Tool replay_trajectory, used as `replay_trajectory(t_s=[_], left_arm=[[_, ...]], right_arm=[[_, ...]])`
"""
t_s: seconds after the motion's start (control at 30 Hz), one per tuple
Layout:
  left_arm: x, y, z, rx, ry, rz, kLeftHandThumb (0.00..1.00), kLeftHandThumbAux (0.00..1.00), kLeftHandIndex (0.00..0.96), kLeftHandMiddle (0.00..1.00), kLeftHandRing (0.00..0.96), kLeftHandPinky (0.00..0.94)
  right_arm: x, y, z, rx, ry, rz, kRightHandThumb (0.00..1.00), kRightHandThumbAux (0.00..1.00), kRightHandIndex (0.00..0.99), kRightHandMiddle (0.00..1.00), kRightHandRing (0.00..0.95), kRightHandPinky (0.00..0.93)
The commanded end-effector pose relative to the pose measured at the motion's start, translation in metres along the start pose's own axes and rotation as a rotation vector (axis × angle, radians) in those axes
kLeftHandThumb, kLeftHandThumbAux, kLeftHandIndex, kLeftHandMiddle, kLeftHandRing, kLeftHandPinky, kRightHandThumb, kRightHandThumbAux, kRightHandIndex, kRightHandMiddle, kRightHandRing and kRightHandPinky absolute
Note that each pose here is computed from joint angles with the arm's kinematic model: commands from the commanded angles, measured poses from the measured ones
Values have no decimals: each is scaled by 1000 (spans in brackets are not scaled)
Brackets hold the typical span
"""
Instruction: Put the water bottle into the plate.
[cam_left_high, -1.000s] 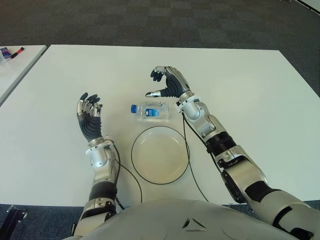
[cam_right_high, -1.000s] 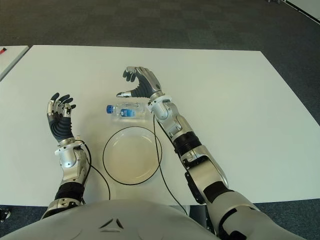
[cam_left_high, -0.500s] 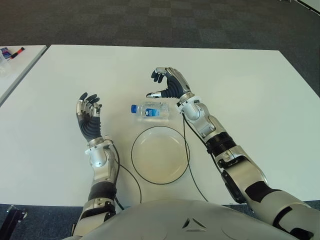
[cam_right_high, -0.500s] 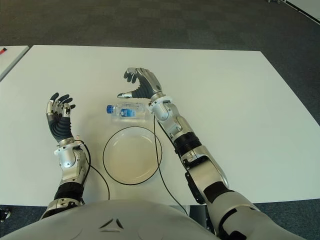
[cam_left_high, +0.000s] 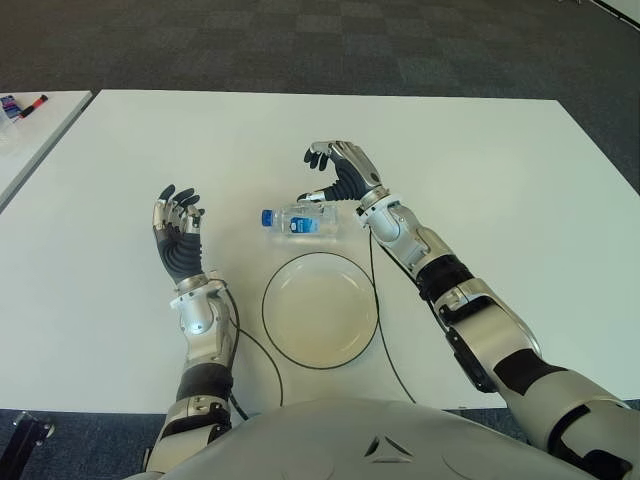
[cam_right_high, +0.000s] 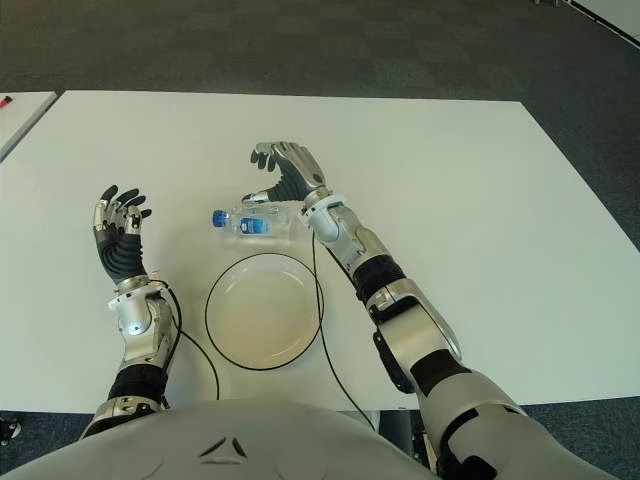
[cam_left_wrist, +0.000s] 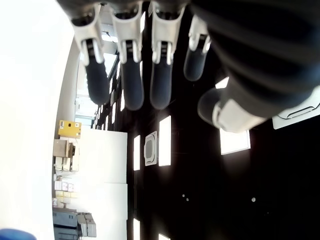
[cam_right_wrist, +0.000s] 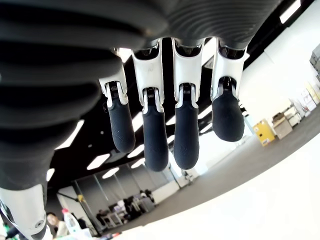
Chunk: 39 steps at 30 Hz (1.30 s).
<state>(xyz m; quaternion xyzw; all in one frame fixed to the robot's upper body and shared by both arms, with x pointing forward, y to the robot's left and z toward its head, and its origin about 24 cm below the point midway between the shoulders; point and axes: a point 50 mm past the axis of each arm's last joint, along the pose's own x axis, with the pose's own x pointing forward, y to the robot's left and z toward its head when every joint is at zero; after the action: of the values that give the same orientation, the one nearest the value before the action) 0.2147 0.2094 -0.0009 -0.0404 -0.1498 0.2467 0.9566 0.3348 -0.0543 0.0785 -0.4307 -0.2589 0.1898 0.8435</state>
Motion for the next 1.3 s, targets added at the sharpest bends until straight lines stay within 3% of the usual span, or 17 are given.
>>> replay_trajectory(t_s=[0.03,0.07,0.13,0.23,0.73,1.3], left_arm=[[-2,-1,-2,11,21,-16,567,599,200,310,319,363],[-3,-1,-2,12,21,-17,566,599,201,311,319,362],[-3,-1,-2,15,21,-18,562,598,202,311,318,357],[-3,-1,-2,19,22,-19,558,602,202,312,318,358],[-3,-2,-2,14,26,-18,569,605,205,315,323,369],[-4,-2,-2,38,39,-18,590,598,186,296,307,357]], right_arm=[[1,1,-2,-24,3,30,935,669,364,462,512,499],[2,2,-3,-26,6,33,896,676,366,468,485,489],[2,3,-4,-27,13,38,764,591,277,388,436,472],[2,4,-4,-22,22,41,682,534,205,317,389,432],[1,7,-7,-43,30,131,497,466,12,122,167,197],[2,11,-11,-72,62,249,366,418,0,24,67,111]])
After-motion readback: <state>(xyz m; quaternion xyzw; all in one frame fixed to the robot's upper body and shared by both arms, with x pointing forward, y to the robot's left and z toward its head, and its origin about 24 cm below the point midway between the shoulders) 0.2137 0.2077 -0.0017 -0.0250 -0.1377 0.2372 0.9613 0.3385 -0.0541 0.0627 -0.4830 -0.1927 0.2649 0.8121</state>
